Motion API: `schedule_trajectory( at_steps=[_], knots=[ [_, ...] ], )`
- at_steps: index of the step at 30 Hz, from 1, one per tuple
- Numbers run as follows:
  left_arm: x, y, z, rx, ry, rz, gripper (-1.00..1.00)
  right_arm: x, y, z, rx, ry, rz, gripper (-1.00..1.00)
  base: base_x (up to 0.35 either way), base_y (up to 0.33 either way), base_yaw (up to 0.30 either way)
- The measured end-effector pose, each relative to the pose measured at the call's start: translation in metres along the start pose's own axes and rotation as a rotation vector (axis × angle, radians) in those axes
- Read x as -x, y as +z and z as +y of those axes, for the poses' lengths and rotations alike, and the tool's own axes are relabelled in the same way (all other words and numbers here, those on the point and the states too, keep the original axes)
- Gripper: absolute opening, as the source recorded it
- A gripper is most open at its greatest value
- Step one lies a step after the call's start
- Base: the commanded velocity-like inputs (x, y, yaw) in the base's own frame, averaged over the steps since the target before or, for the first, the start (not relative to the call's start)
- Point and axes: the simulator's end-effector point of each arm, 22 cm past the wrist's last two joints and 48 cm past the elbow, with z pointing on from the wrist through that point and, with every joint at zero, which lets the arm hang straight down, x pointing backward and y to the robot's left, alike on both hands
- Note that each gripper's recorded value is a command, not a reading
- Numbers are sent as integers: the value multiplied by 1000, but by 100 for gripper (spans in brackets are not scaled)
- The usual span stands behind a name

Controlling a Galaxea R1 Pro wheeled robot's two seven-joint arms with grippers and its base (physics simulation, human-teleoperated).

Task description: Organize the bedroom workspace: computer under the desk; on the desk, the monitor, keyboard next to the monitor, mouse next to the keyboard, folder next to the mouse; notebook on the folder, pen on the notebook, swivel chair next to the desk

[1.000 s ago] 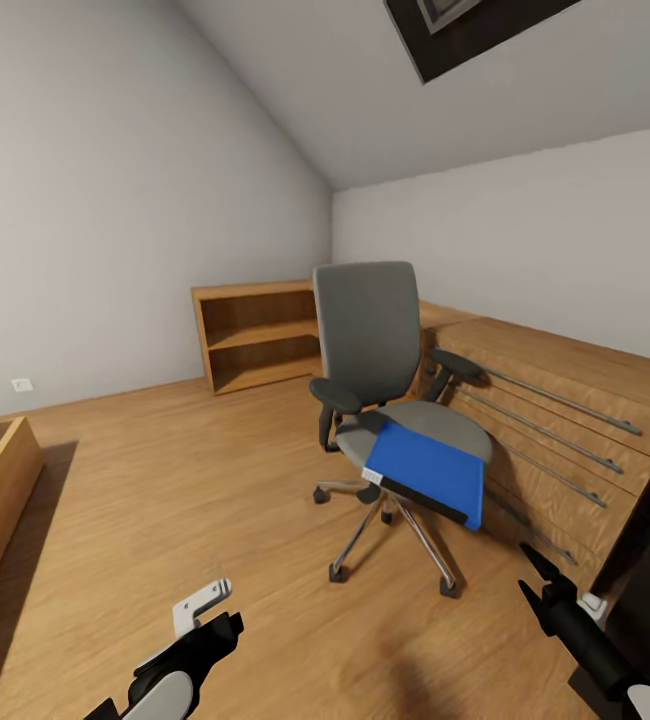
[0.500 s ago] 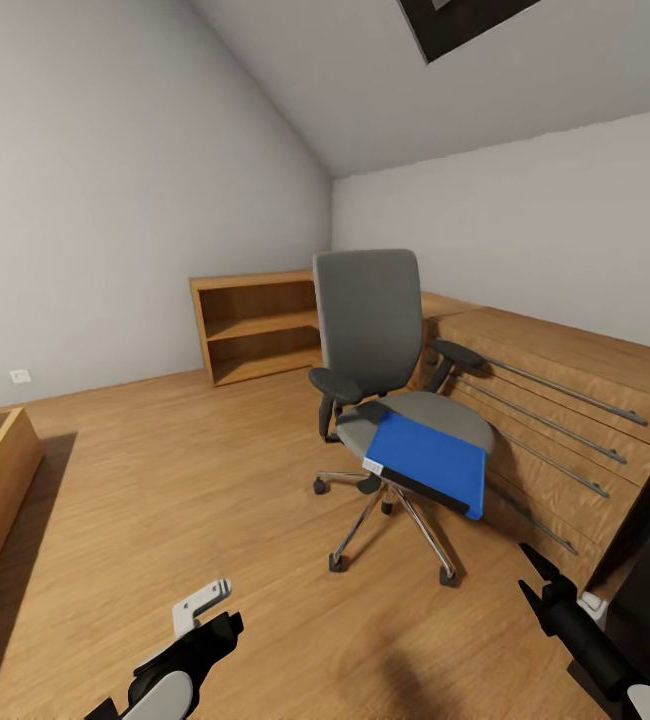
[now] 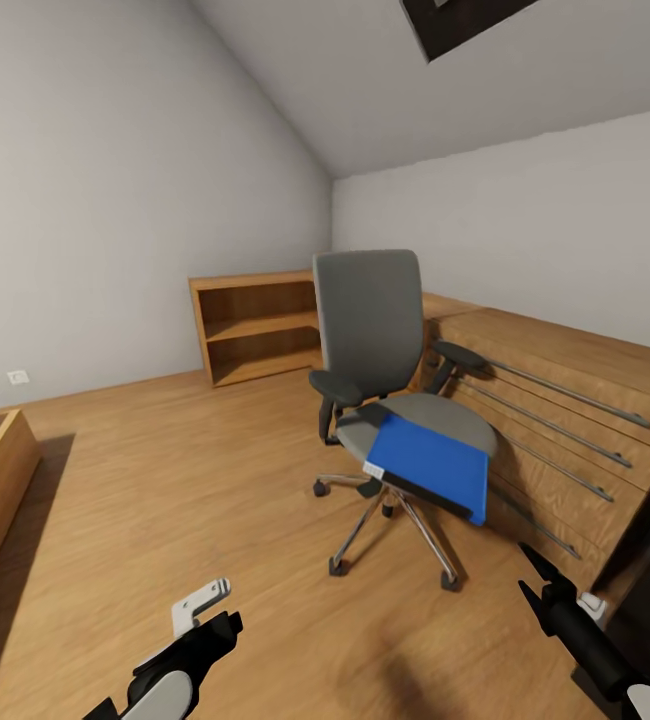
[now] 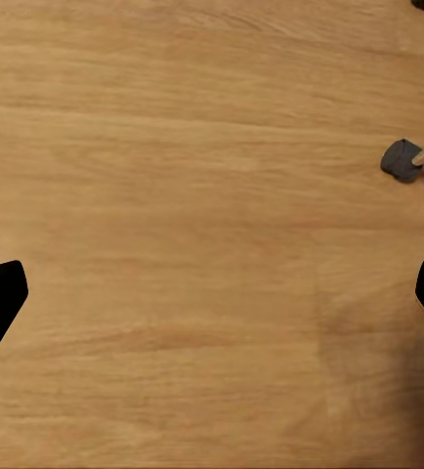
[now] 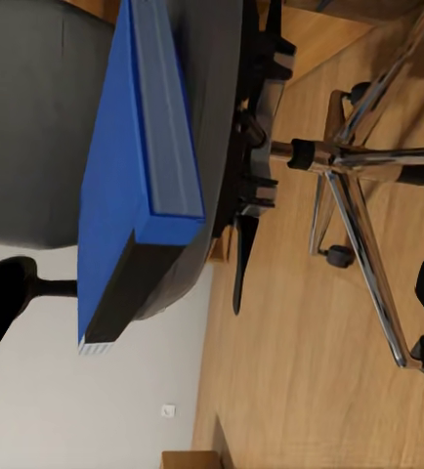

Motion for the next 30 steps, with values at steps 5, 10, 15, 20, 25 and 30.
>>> schedule_trajectory(
  at_steps=[5, 10, 15, 20, 25, 30],
  knots=[
    [0, 0, 0, -2, 0, 0, 100, 0, 0, 0, -1, 0, 0, 100, 169, 0, 0],
    [0, 0, -1, -3, 0, 0, 100, -1, 0, -1, -1, -1, 1, 100, 28, 0, 0],
    [0, 0, -1, -3, 1, 0, 100, -1, 0, 0, -1, 0, 1, 100, 165, 70, 0],
    [-5, -1, -2, -5, 15, 5, 100, -1, 0, -1, -1, -1, 1, 100, 96, 34, 0],
    [-7, -1, -3, -6, 20, 8, 100, -2, 1, -1, -2, -1, 3, 100, 49, 33, 0],
    [-7, -1, -2, -5, 21, 7, 100, -2, 1, -1, -2, -2, 4, 100, 150, 133, 0]
  ],
)
